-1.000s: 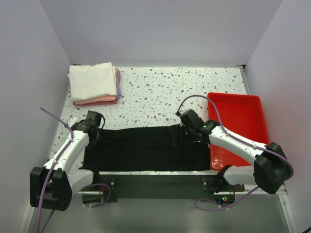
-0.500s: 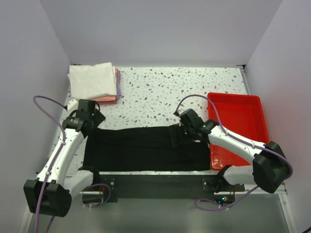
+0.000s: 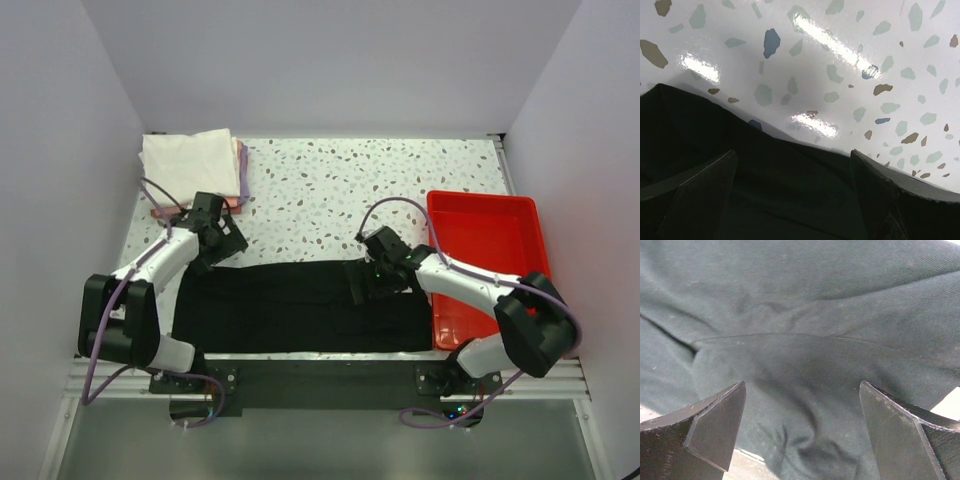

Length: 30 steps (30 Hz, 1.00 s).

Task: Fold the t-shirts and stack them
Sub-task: Fold the tshirt

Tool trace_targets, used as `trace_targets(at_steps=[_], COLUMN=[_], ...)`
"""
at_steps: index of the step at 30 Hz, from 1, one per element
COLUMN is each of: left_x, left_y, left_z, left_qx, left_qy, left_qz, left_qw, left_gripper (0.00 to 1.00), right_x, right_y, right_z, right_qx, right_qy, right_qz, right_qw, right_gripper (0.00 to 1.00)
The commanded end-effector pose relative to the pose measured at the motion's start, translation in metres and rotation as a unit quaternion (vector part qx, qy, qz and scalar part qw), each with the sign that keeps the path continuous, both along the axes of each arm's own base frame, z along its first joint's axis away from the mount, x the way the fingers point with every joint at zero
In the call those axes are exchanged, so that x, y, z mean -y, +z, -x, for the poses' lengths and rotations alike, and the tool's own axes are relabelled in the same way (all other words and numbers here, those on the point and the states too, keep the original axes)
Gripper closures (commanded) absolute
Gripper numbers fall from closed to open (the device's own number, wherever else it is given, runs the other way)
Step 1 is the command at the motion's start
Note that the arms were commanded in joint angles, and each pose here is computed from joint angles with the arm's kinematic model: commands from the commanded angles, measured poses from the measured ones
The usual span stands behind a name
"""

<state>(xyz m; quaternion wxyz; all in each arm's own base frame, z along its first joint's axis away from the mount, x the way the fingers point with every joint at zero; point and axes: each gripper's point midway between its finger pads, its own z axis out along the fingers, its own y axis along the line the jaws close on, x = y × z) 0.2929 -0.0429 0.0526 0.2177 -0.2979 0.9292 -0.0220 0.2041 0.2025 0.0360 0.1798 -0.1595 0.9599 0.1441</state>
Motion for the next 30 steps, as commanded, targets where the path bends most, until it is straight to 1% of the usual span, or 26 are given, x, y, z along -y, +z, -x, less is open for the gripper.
trace_targets(at_steps=[1, 5, 6, 8, 13, 15, 19, 22, 23, 25, 29, 30], left_x=[-0.001, -0.016, -0.025, -0.030, -0.035, -0.050, -0.077, -0.090, -0.104, -0.113, -0.137, -0.139], left_y=[-0.006, -0.020, -0.020, -0.021, -0.015, -0.015, -0.029, -0.039, -0.040, -0.036, -0.016, -0.008], left_z=[0.003, 0.017, 0.018, 0.014, -0.014, -0.015, -0.007, -0.005, -0.003, -0.004, -0.007, -0.011], left_qx=[0.001, -0.020, -0.018, -0.011, 0.047, 0.047, 0.026, 0.022, 0.021, 0.030, 0.058, 0.071], left_qy=[-0.002, 0.021, 0.038, 0.047, 0.077, 0.108, 0.149, 0.175, 0.200, 0.218, 0.251, 0.244], left_qz=[-0.015, -0.047, -0.067, -0.078, -0.082, -0.102, -0.135, -0.112, -0.106, -0.102, -0.098, -0.099], left_qw=[1.000, 0.998, 0.997, 0.996, 0.993, 0.988, 0.979, 0.978, 0.974, 0.970, 0.961, 0.962], left_gripper=[0.00, 0.00, 0.00, 0.00, 0.00, 0.00, 0.00, 0.00, 0.00, 0.00, 0.00, 0.00], right_x=[0.004, 0.008, 0.009, 0.010, 0.016, 0.020, 0.029, 0.031, 0.032, 0.033, 0.036, 0.036], right_y=[-0.008, -0.018, -0.019, -0.022, -0.029, -0.033, -0.038, -0.041, -0.042, -0.044, -0.044, -0.044], right_z=[-0.009, -0.009, -0.009, -0.010, -0.009, -0.008, -0.005, -0.004, -0.003, -0.002, -0.005, -0.005], right_qx=[0.008, -0.003, -0.005, -0.006, -0.015, -0.018, -0.024, -0.029, -0.031, -0.034, -0.030, -0.031], right_qy=[-0.015, -0.020, -0.023, -0.026, -0.033, -0.040, -0.049, -0.054, -0.055, -0.056, -0.062, -0.064], right_qz=[0.007, 0.016, 0.018, 0.019, 0.032, 0.041, 0.051, 0.054, 0.055, 0.057, 0.062, 0.064], right_qw=[1.000, 1.000, 1.000, 0.999, 0.999, 0.998, 0.997, 0.997, 0.997, 0.996, 0.996, 0.995], right_gripper=[0.01, 0.01, 0.01, 0.01, 0.01, 0.01, 0.01, 0.01, 0.01, 0.01, 0.01, 0.01])
